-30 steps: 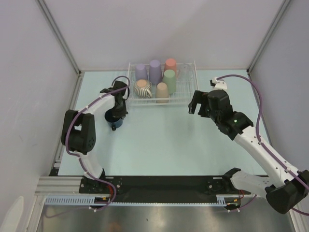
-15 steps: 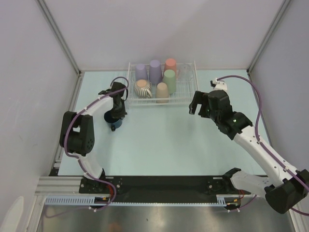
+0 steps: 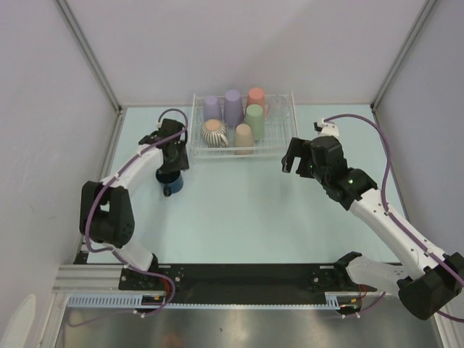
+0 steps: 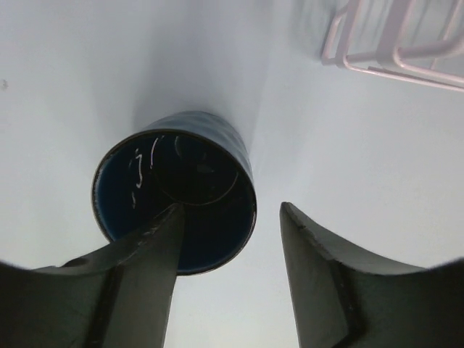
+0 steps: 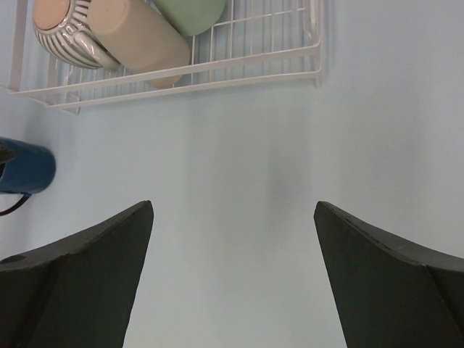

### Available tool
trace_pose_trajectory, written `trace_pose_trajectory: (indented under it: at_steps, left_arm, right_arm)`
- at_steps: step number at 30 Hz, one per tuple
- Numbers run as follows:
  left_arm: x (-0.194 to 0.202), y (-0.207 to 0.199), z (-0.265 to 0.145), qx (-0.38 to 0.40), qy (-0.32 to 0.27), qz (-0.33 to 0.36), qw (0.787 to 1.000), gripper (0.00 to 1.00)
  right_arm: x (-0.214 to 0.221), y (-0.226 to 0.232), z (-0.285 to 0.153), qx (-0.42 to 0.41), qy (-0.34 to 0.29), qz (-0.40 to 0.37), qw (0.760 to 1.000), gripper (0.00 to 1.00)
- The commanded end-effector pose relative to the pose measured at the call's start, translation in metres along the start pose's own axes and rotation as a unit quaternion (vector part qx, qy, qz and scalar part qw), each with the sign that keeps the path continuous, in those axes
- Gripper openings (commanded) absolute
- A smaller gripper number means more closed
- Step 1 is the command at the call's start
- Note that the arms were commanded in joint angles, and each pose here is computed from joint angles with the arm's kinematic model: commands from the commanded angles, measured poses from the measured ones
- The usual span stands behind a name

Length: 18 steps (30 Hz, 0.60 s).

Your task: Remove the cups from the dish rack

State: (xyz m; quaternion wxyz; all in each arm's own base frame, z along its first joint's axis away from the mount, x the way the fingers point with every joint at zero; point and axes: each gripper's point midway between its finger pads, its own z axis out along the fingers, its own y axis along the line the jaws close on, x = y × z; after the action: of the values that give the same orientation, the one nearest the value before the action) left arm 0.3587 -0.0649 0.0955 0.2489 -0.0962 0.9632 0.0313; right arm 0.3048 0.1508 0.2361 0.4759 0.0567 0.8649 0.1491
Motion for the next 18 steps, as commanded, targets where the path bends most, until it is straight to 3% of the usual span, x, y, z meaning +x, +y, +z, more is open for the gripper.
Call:
trace_pose_trajectory:
  at_steps: [1,2,3,6,9,13,14,16,17,18]
  left_arm:
    - [-0.033,-0.003,-0.043,0.009,-0.075,-0.004,0.997,0.74]
    - [-0.034,-0.009,-0.054,0.011,-0.08,0.009,0.997,0.75]
    - [-0.043,-0.007,-0.067,0.0,-0.1,0.019,0.995,0.99]
    - [-0.066,-0.02,-0.109,0.011,-0.143,0.031,0.989,1.0]
    - [-0.079,-0.035,-0.151,0.076,-0.191,0.012,0.979,1.0]
    - [-0.069,-0.063,-0.19,0.217,-0.239,-0.007,0.946,1.0]
    - [-0.073,-0.071,-0.216,0.268,-0.269,-0.014,0.925,1.0]
    - [-0.059,-0.079,-0.219,0.31,-0.264,-0.024,0.913,1.0]
    - [-0.058,-0.083,-0.236,0.343,-0.279,-0.024,0.897,1.0]
    - [-0.049,-0.084,-0.23,0.352,-0.267,-0.033,0.897,1.0]
  right_arm:
    - [-0.01,0.008,-0.002,-0.011,-0.021,0.0,1.0,1.0]
    - [-0.012,0.008,-0.003,-0.01,-0.022,-0.007,1.0,1.0]
    - [-0.014,0.007,-0.004,-0.009,-0.024,-0.01,1.0,1.0]
    - [-0.018,0.006,-0.004,-0.003,-0.024,-0.021,0.999,1.0]
    - [-0.023,0.013,-0.004,-0.017,-0.026,-0.023,0.999,1.0]
    - [-0.025,0.045,-0.003,-0.097,-0.02,-0.018,0.995,1.0]
    - [-0.031,0.054,-0.003,-0.117,-0.031,-0.014,0.993,1.0]
    - [-0.03,0.068,0.0,-0.151,-0.025,0.003,0.988,1.0]
    - [-0.037,0.074,0.002,-0.162,-0.04,0.012,0.986,1.0]
    - [-0.036,0.083,0.003,-0.186,-0.032,0.023,0.982,1.0]
